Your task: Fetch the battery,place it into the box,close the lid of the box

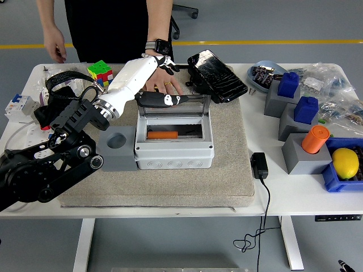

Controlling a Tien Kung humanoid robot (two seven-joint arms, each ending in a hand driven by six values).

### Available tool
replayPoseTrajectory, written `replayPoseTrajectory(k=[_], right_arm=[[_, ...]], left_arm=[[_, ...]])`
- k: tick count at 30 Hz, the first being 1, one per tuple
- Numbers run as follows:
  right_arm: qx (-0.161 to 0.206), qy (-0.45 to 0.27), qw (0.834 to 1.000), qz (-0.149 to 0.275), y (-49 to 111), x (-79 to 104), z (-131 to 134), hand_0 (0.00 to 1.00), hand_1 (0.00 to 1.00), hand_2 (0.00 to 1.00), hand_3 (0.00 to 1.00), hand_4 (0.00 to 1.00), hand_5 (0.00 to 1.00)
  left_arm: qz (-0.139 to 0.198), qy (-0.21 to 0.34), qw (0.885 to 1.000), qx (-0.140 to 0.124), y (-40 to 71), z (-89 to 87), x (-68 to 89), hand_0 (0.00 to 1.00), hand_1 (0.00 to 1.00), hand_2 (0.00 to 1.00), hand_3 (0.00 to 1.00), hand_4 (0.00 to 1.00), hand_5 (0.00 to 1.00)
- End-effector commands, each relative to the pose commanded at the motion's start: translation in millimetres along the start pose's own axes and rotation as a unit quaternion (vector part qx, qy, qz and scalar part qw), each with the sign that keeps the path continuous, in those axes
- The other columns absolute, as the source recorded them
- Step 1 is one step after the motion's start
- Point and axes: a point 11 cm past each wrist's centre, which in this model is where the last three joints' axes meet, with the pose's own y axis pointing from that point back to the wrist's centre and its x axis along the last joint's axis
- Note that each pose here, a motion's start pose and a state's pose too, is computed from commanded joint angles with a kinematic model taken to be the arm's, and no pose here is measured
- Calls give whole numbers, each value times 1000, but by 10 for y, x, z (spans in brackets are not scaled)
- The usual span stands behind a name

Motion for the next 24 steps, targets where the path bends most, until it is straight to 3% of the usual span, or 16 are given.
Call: replayPoseTrajectory(k=[3, 4, 9, 10, 18, 24], right_arm=[[0, 0, 1000, 0, 0, 3, -1, 565, 556, 500, 464, 823, 373], [0, -1, 1000, 0, 0, 3, -2, 565, 557, 499, 465, 823, 373], [0, -1, 1000, 0, 1, 1, 0, 565, 557, 499, 465, 823, 373], [1, -1, 1000, 0, 1, 2, -1, 565, 556, 499, 465, 823, 374], [1, -1, 1000, -1, 1, 3, -2, 565, 558, 499, 464, 823, 373], [1, -1, 1000, -2, 1, -7, -4, 565, 557, 499, 464, 823, 373]], left_arm=[[-29, -16, 999, 24, 14, -39, -58, 712, 722, 666, 686, 988, 529], [-36, -19, 999, 28, 20, -42, -66, 587, 638, 602, 657, 990, 533], [-71, -28, 996, 44, 87, -15, -79, 587, 638, 602, 657, 990, 533], [-77, -28, 996, 44, 104, -4, -82, 478, 588, 565, 635, 990, 532], [-108, -18, 993, 33, 255, 129, -139, 446, 564, 548, 622, 993, 536], [-137, -7, 990, 36, 298, 110, -384, 435, 556, 540, 620, 998, 549]])
